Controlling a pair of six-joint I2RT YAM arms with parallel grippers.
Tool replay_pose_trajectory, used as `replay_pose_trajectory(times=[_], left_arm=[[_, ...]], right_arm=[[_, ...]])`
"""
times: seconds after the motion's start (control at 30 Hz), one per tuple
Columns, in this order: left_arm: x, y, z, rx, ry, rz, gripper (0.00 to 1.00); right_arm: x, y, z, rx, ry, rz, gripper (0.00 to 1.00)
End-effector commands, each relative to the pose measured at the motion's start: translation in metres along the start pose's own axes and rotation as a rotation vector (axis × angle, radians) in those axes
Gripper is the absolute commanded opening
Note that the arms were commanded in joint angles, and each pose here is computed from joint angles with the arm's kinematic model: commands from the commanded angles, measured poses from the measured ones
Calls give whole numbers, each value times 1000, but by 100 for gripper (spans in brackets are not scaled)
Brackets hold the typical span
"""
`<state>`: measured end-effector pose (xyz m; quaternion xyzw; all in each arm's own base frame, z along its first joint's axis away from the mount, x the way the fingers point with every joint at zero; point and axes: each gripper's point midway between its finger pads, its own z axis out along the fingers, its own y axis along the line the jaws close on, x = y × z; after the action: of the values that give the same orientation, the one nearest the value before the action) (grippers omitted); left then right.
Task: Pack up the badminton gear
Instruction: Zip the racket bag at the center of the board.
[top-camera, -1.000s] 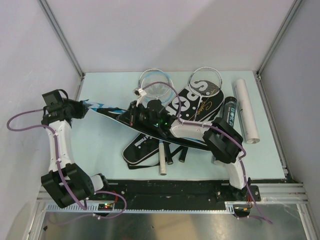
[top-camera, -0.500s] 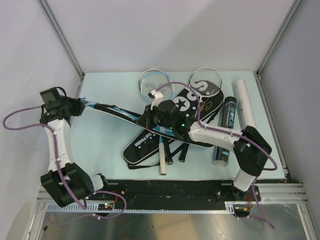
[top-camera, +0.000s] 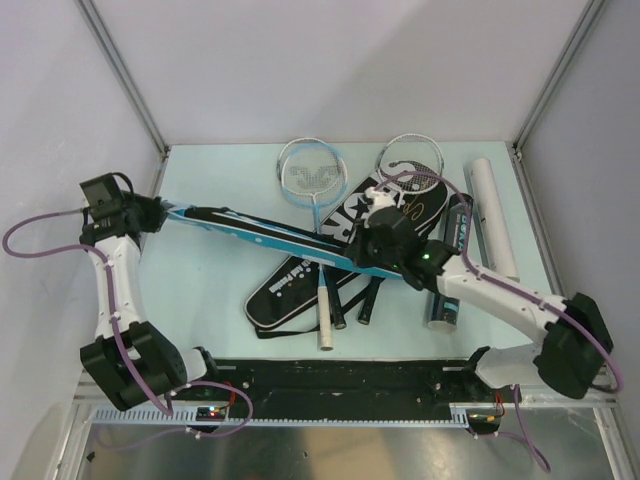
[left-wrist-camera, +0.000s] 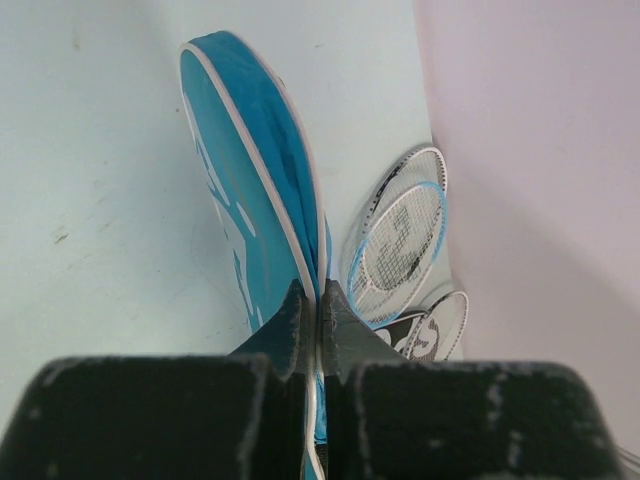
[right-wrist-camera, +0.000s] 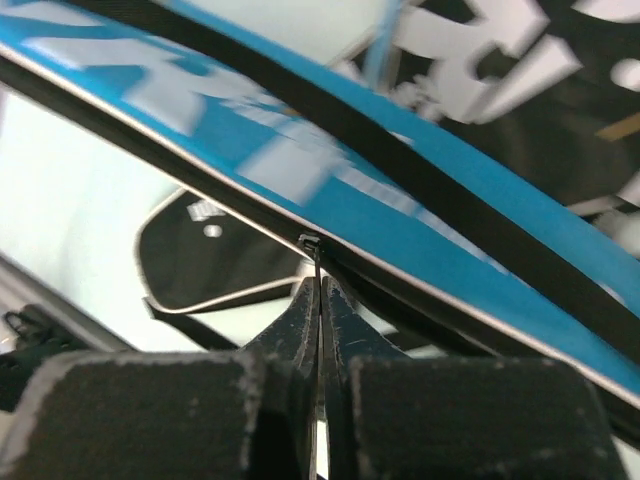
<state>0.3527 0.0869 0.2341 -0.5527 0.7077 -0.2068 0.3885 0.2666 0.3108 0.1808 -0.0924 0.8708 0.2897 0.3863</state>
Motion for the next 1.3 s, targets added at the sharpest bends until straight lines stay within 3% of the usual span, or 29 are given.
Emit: replay_pose_trajectory(times=[0.0,0.43,0.83,0.87,1.07,1.27], left_arm=[[-47,-28,-9,67,-185,65,0],[-56,-19,-2,28,-206,92,0],[-52,-19,-4,38,-189,93,0],[-52,-20,-4,42,-186,90,0],[-47,-24,-11,70,-175,86,0],[-37,-17,-11,71,-145,76,0]], right_arm=[[14,-81,-40,275,33,31,0],[33,-209,-109,555,-39,322,0],[54,-239,-74,471,-41,450,0],[51,-237,-74,456,-42,431,4],[-9,-197,-95,375,-116,185,46],[-51,-114,-80,155,-217,-209,66]])
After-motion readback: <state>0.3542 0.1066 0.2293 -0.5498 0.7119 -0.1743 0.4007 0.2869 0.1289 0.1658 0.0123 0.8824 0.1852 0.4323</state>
